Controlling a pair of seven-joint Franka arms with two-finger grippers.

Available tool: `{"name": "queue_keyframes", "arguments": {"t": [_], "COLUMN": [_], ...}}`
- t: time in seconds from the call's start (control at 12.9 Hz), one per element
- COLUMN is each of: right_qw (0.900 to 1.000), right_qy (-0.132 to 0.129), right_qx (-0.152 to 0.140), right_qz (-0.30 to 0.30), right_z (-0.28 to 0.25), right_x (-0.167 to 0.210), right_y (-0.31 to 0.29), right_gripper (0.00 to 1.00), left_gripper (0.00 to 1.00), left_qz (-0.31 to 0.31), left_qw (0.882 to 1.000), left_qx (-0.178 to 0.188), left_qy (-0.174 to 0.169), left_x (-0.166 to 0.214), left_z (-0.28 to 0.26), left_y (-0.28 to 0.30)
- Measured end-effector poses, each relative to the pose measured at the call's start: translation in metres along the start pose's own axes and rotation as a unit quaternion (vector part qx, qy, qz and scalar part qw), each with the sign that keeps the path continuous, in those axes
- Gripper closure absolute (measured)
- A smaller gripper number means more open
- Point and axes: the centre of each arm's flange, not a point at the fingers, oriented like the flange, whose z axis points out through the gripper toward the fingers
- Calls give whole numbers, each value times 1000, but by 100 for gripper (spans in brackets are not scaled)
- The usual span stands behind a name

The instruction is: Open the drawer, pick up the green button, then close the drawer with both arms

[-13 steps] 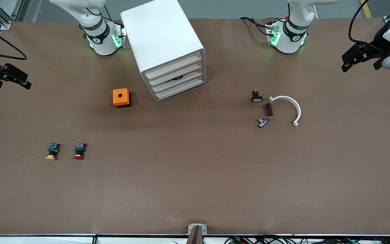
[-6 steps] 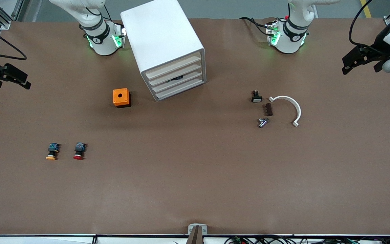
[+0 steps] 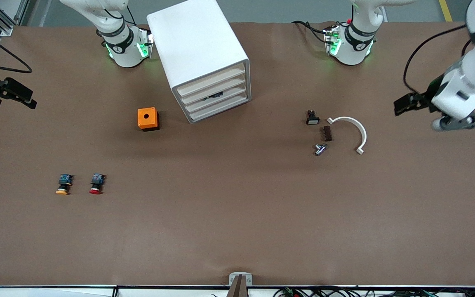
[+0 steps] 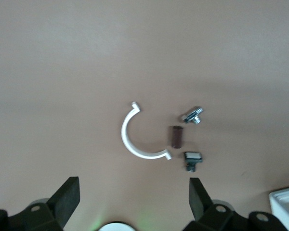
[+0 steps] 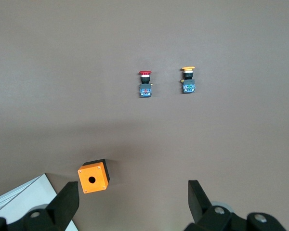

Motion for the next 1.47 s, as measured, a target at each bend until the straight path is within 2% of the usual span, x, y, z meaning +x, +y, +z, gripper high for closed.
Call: {"name": "queue_keyframes", "arguments": {"t": [0.15, 0.23, 0.39, 0.46, 0.54, 0.7, 0.93, 1.08, 1.31, 1.47], "right_qw": [1000, 1000, 1000, 1000, 1000, 1000, 1000, 1000, 1000, 1000], "right_qy": [2, 2, 2, 2, 2, 2, 2, 2, 2, -18], "right_qx": [0, 0, 0, 0, 0, 0, 0, 0, 0, 1], "right_qz": [-8, -10, -12, -12, -13, -13, -13, -13, -12, -15], "right_z": [0, 0, 0, 0, 0, 0, 0, 0, -1, 17], "right_x": [0, 0, 0, 0, 0, 0, 0, 0, 1, 8], "right_y": [0, 0, 0, 0, 0, 0, 0, 0, 1, 1], "right_gripper": [0, 0, 0, 0, 0, 0, 0, 0, 0, 0], "left_gripper": [0, 0, 0, 0, 0, 0, 0, 0, 0, 0], "left_qz": [-84, -131, -231, -285, -339, -445, -562, -618, -669, -693], "left_qw": [996, 990, 970, 954, 934, 884, 813, 764, 695, 651], "left_qx": [-6, -1, 14, 22, 24, 18, 49, 73, 100, 125], "left_qy": [-32, -48, -72, -86, -106, -141, -147, -170, -243, -285], "left_x": [25, 36, 52, 57, 59, 57, 21, -11, -37, -55], "left_z": [50, 78, 131, 155, 180, 229, 291, 313, 338, 362], "left_y": [25, 41, 86, 112, 142, 200, 285, 325, 350, 363]}}
